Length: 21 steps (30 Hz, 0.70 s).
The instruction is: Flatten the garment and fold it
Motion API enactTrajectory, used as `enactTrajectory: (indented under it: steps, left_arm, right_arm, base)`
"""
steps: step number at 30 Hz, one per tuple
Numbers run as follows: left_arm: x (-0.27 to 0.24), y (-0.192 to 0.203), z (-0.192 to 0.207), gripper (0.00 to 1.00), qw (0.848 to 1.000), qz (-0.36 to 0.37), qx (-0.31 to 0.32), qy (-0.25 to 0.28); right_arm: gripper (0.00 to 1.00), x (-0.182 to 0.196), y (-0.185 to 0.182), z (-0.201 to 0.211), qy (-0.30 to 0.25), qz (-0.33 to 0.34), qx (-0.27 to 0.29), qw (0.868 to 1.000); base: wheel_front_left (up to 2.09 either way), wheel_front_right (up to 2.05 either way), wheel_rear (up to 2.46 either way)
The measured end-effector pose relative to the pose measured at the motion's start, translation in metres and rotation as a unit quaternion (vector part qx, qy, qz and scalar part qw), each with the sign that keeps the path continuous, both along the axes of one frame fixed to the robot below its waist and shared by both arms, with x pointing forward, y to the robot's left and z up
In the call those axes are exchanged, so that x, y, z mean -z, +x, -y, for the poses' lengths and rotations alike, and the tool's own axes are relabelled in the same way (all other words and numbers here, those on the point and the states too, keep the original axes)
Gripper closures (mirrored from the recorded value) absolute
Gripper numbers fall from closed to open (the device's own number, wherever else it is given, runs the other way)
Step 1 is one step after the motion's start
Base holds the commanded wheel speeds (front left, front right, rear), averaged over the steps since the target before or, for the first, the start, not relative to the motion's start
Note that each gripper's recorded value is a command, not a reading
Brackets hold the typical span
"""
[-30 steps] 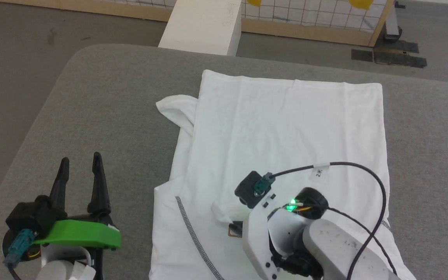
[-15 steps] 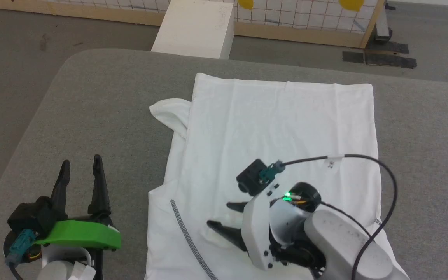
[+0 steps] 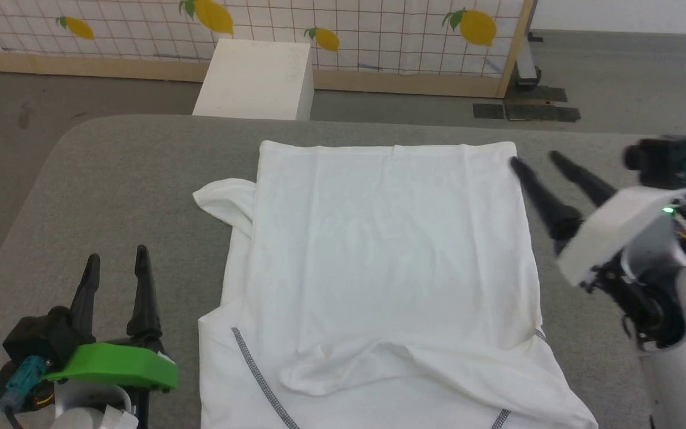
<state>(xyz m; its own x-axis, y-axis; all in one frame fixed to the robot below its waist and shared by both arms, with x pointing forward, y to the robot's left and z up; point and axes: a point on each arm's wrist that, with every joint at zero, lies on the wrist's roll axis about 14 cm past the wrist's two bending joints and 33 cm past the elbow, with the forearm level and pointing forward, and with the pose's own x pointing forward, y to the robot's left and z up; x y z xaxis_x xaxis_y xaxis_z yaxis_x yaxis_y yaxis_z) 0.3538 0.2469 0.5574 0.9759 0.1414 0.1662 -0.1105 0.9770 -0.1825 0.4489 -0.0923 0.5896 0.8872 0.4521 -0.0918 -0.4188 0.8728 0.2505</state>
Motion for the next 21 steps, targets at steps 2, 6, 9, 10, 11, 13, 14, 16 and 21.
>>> enactTrajectory:
  steps: [2,6,9,10,11,13,14,16,21]
  left_arm:
    - [0.0,0.003,0.004,0.0,1.0,0.001,0.006,-0.001]
    - [0.004,0.007,0.01,0.0,1.0,-0.006,0.015,-0.005]
    - [0.013,0.011,0.012,0.0,1.0,-0.02,0.017,-0.015]
    - [0.017,0.012,0.013,0.0,0.999,-0.026,0.018,-0.018]
    - [0.021,0.014,0.013,0.0,0.999,-0.035,0.017,-0.021]
    - [0.031,0.019,0.014,0.0,0.998,-0.055,0.014,-0.031]
    - [0.036,0.023,0.014,0.0,0.997,-0.067,0.014,-0.039]
    - [0.041,0.036,0.015,0.0,0.995,-0.088,0.017,-0.048]
    - [0.039,0.089,0.008,0.0,0.985,-0.15,0.051,-0.07]
  right_arm:
    - [0.0,-0.001,0.001,0.039,0.004,0.011,0.062,0.998]
    - [0.0,0.017,-0.009,0.096,0.006,-0.002,0.154,0.988]
    - [0.0,0.032,-0.018,0.119,0.012,-0.02,0.194,0.981]
    - [0.0,0.036,-0.02,0.126,0.015,-0.026,0.205,0.978]
    - [0.0,0.039,-0.022,0.131,0.018,-0.029,0.215,0.976]
    - [0.0,0.044,-0.025,0.141,0.021,-0.035,0.231,0.972]
    - [0.0,0.047,-0.025,0.145,0.019,-0.039,0.236,0.971]
    - [0.0,0.051,-0.024,0.15,0.019,-0.046,0.244,0.969]
    - [0.0,0.06,-0.014,0.152,0.01,-0.059,0.245,0.968]
  base:
    - [0.0,0.0,0.0]
    - [0.0,0.0,0.0]
    - [0.0,0.0,0.0]
    - [0.0,0.0,0.0]
    - [0.0,0.0,0.0]
    - [0.0,0.0,0.0]
    - [0.0,0.0,0.0]
    - [0.0,0.0,0.0]
    - [0.0,0.0,0.0]
